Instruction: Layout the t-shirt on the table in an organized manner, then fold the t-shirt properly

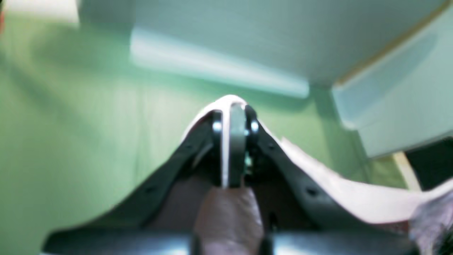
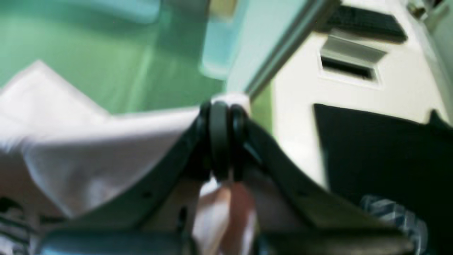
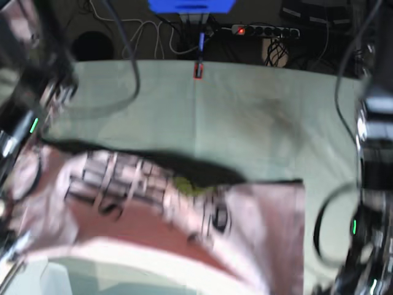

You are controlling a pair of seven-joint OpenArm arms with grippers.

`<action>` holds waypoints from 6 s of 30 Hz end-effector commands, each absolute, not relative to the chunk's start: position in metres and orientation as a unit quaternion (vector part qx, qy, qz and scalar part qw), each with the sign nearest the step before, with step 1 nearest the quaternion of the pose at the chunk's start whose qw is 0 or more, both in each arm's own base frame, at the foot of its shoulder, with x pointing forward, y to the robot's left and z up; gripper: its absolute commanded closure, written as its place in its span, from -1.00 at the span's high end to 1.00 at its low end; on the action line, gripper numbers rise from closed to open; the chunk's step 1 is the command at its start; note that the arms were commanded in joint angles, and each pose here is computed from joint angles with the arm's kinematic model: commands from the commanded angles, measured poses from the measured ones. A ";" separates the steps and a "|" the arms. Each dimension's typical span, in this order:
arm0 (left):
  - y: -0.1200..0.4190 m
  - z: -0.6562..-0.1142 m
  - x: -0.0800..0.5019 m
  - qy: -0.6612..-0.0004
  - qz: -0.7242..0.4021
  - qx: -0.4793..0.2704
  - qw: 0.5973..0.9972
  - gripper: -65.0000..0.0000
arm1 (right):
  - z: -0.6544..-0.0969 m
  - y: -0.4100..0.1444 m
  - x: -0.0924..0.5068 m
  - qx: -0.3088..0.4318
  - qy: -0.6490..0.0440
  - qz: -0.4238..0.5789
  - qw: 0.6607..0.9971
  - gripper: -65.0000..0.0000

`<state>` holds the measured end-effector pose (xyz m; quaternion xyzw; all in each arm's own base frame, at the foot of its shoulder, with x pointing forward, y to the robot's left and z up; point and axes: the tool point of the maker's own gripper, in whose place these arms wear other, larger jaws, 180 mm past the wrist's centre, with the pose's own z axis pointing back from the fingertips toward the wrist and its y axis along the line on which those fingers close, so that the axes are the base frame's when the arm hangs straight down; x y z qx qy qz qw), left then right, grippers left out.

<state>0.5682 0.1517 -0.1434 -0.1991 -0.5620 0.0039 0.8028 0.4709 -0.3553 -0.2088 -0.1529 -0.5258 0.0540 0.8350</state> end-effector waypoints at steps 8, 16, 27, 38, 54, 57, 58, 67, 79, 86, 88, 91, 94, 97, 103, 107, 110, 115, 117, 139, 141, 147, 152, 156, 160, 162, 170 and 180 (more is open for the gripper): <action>0.120 0.014 0.618 -0.666 -0.014 -0.199 0.719 -0.99 | -0.013 -0.372 0.542 -0.174 -0.640 0.058 0.746 -1.00; 0.111 0.030 0.612 -0.677 -0.028 -0.208 0.706 -0.99 | 0.068 -0.366 0.535 -0.194 -0.695 0.058 0.690 -1.00; 0.164 0.051 0.583 -0.708 -0.013 -0.203 0.677 -0.99 | -0.049 -0.359 0.469 -0.227 -0.633 0.063 0.738 -1.00; 0.199 -0.201 0.487 -0.556 0.062 -0.225 0.798 -0.99 | -0.218 -0.318 0.366 -0.162 -0.548 0.077 0.817 -1.00; 0.258 -0.351 0.301 -0.444 0.214 -0.181 0.851 -0.99 | -0.329 -0.320 0.224 -0.154 -0.410 0.039 0.898 -1.00; 0.260 -0.360 0.288 -0.433 0.225 -0.176 0.855 -0.99 | -0.336 -0.320 0.210 -0.154 -0.401 0.037 0.902 -1.00; 0.264 -0.365 0.283 -0.427 0.231 -0.172 0.857 -0.99 | -0.341 -0.318 0.204 -0.151 -0.393 0.043 0.906 -1.00; 0.280 -0.373 0.261 -0.421 0.269 -0.158 0.851 -0.99 | -0.359 -0.316 0.170 -0.148 -0.349 0.053 0.924 -1.00; 0.279 -0.390 0.233 -0.391 0.275 -0.149 0.866 -0.99 | -0.355 -0.336 0.143 -0.173 -0.335 0.013 0.926 -1.00; 0.276 -0.387 0.221 -0.389 0.266 -0.144 0.870 -0.99 | -0.355 -0.316 0.133 -0.164 -0.328 0.029 0.930 -1.00; 0.276 -0.382 0.221 -0.394 0.261 -0.143 0.870 -0.99 | -0.356 -0.315 0.133 -0.161 -0.327 0.029 0.931 -1.00; 0.281 -0.377 0.225 -0.403 0.264 -0.140 0.865 -0.99 | -0.357 -0.315 0.137 -0.160 -0.330 0.027 0.930 -1.00; 0.279 -0.374 0.232 -0.411 0.266 -0.144 0.860 -0.99 | -0.352 -0.316 0.151 -0.162 -0.347 0.025 0.924 -1.00; 0.279 -0.367 0.245 -0.423 0.264 -0.147 0.854 -0.99 | -0.352 -0.319 0.162 -0.159 -0.356 0.020 0.921 -1.00; 0.279 -0.354 0.279 -0.450 0.265 -0.163 0.837 -0.99 | -0.376 -0.332 0.184 -0.133 -0.355 -0.003 0.925 -1.00; 0.286 -0.360 0.296 -0.449 0.284 -0.171 0.830 -0.99 | -0.383 -0.342 0.204 -0.121 -0.360 -0.015 0.925 -1.00; 0.289 -0.366 0.303 -0.445 0.295 -0.174 0.827 -0.99 | -0.380 -0.348 0.224 -0.116 -0.375 -0.021 0.919 -1.00; 0.279 -0.377 0.311 -0.429 0.292 -0.185 0.834 -0.99 | -0.365 -0.355 0.261 -0.109 -0.410 -0.032 0.905 -1.00; 0.269 -0.384 0.312 -0.417 0.282 -0.191 0.843 -0.99 | -0.360 -0.356 0.278 -0.100 -0.424 -0.039 0.899 -1.00; 0.264 -0.357 0.385 -0.453 0.217 -0.137 0.854 -0.99 | -0.382 -0.331 0.362 -0.032 -0.443 -0.008 0.896 -1.00; 0.262 -0.364 0.391 -0.445 0.225 -0.141 0.855 -0.99 | -0.386 -0.329 0.364 -0.024 -0.445 -0.011 0.895 -1.00; 0.265 -0.391 0.388 -0.412 0.249 -0.144 0.864 -0.99 | -0.386 -0.336 0.372 -0.015 -0.460 -0.018 0.888 -1.00; 0.265 -0.400 0.388 -0.399 0.258 -0.146 0.867 -0.99 | -0.380 -0.340 0.383 -0.011 -0.466 -0.022 0.884 -1.00; 0.266 -0.401 0.388 -0.399 0.259 -0.146 0.867 -0.99 | -0.373 -0.340 0.391 -0.011 -0.475 -0.023 0.880 -1.00; 0.266 -0.401 0.388 -0.399 0.259 -0.146 0.867 -0.99 | -0.368 -0.340 0.396 -0.009 -0.481 -0.023 0.877 -1.00; 0.266 -0.401 0.388 -0.399 0.259 -0.146 0.867 -0.99 | -0.368 -0.338 0.396 -0.009 -0.481 -0.022 0.876 -1.00; 0.265 -0.400 0.389 -0.399 0.259 -0.147 0.867 -0.98 | -0.371 -0.319 0.404 -0.003 -0.473 0.016 0.881 -0.91; 0.276 -0.394 0.392 -0.428 0.269 -0.134 0.852 0.02 | -0.370 -0.323 0.402 -0.007 -0.471 0.015 0.882 0.26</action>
